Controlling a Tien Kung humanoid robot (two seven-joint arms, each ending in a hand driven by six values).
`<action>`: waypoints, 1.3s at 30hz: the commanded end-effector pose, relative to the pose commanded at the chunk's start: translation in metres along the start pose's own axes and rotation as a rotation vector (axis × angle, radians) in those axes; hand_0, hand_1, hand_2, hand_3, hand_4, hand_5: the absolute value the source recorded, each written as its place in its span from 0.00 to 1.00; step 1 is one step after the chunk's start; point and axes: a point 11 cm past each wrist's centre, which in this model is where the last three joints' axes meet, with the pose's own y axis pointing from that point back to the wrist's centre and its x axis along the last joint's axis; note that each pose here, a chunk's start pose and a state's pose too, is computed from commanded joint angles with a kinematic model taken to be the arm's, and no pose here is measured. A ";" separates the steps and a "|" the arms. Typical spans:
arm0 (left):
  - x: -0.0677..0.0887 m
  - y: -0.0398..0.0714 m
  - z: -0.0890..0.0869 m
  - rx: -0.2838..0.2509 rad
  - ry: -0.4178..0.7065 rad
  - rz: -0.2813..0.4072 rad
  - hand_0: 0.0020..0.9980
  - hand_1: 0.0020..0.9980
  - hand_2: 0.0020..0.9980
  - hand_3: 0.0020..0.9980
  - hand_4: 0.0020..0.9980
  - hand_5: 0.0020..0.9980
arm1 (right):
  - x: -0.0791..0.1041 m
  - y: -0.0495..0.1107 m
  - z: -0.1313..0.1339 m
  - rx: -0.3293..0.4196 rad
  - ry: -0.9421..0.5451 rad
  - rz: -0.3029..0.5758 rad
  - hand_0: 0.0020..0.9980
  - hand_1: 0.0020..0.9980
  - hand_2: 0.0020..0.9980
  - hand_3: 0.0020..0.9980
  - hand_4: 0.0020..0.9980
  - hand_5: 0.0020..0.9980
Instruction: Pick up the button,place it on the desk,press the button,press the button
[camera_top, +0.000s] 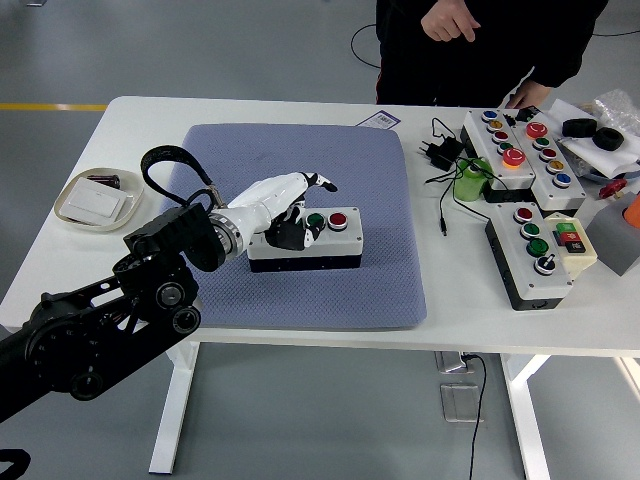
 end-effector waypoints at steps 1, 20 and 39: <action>-0.002 0.000 0.002 -0.004 -0.002 -0.010 0.03 0.02 0.08 0.80 0.54 0.03 | 0.000 0.000 0.000 0.000 0.000 0.000 0.64 0.53 0.62 0.61 0.26 0.29; -0.022 -0.010 -0.009 0.043 -0.038 -0.070 0.03 0.02 0.08 0.81 0.53 0.01 | 0.000 -0.001 0.003 -0.007 0.001 0.005 0.64 0.53 0.62 0.61 0.26 0.29; -0.022 -0.018 -0.016 0.073 -0.049 -0.072 0.02 0.01 0.07 0.82 0.52 0.09 | -0.001 0.000 0.000 -0.002 -0.001 0.001 0.64 0.53 0.62 0.61 0.26 0.29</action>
